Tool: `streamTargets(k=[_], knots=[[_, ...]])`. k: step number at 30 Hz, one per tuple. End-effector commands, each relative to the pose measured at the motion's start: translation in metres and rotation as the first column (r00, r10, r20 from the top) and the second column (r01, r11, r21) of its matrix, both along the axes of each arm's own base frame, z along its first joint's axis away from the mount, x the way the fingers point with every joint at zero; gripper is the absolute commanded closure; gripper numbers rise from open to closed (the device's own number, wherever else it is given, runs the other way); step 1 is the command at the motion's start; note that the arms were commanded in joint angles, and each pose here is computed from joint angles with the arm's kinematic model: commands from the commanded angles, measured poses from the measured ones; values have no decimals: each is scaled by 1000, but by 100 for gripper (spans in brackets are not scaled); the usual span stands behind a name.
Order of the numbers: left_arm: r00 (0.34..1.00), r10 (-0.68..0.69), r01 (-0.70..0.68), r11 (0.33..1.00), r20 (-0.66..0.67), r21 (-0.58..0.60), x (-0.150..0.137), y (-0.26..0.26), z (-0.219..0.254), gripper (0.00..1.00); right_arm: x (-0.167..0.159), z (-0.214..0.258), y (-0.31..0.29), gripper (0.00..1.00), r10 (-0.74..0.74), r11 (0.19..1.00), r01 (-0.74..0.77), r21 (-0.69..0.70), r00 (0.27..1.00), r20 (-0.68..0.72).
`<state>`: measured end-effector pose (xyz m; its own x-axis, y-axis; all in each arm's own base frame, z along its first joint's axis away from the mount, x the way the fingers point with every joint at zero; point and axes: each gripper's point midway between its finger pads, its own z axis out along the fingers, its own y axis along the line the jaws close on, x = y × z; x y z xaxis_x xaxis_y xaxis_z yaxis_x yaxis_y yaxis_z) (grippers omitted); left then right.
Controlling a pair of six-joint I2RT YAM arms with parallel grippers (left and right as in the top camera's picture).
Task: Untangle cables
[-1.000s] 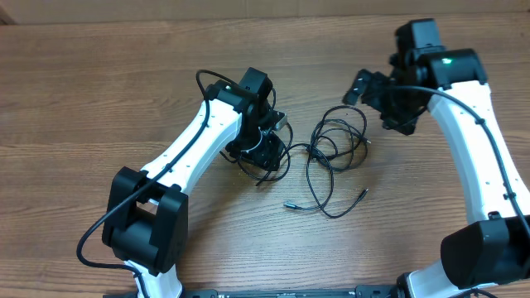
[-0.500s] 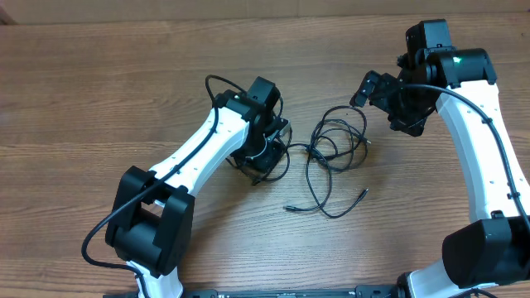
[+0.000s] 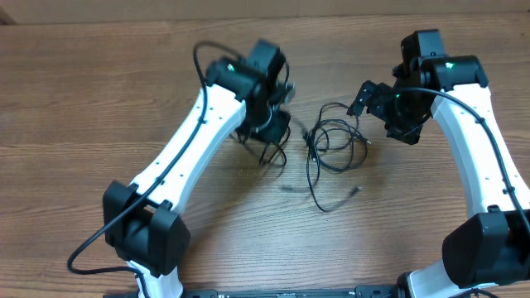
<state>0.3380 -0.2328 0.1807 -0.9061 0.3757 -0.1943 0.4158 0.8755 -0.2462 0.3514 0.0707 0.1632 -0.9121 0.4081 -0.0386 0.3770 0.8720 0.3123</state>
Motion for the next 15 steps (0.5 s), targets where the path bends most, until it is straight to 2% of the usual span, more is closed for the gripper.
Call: streamTargets(k=[1, 4, 15], knots=[[987, 73, -66, 997, 145, -51, 18, -1, 62, 96, -6, -10, 12, 0, 22, 998, -21, 59, 1000, -20], [974, 86, -68, 994, 209, -89, 20, -1, 98, 96, -8, -22, 18, 0, 35, 996, -32, 77, 999, -29], [940, 111, -71, 988, 321, -134, 16, 7, 154, 96, -11, -53, 39, 0, 83, 990, -82, 118, 997, -8]])
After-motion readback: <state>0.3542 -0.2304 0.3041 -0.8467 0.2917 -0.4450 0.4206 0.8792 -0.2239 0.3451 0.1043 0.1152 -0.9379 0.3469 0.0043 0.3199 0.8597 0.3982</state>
